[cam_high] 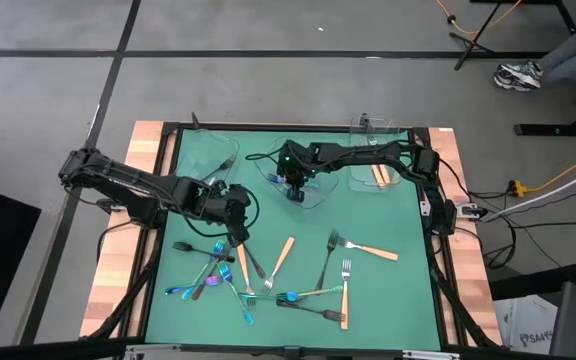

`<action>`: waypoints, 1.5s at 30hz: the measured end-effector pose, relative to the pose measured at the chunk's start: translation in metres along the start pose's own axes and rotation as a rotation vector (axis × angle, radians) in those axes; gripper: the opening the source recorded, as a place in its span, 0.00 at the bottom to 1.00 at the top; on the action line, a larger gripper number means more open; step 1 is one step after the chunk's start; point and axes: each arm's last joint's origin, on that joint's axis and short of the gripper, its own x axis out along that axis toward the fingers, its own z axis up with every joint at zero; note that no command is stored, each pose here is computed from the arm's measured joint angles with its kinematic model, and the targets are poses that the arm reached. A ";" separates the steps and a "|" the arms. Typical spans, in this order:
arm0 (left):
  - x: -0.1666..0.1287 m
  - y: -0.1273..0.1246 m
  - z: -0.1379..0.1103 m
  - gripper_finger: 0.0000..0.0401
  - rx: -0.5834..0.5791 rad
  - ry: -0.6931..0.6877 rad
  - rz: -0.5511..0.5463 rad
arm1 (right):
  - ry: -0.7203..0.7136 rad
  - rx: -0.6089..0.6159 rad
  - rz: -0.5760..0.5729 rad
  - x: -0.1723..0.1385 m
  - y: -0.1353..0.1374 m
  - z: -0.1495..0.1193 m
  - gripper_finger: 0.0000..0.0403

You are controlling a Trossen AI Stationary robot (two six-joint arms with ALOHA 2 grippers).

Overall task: Sort silverware by color (type)
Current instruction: Put the blue fork into the center transparent bin

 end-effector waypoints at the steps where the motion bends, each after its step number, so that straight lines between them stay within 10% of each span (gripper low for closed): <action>1: -0.001 -0.003 -0.002 0.20 -0.008 0.001 -0.007 | 0.000 0.000 0.000 0.000 0.000 0.000 0.03; 13: -0.017 -0.037 -0.037 0.20 -0.078 0.032 -0.100 | -0.022 -0.002 -0.003 0.000 0.000 0.002 0.23; 45: 0.011 -0.114 -0.165 0.20 0.091 0.370 -0.032 | -0.006 0.002 -0.061 -0.024 -0.004 0.025 0.24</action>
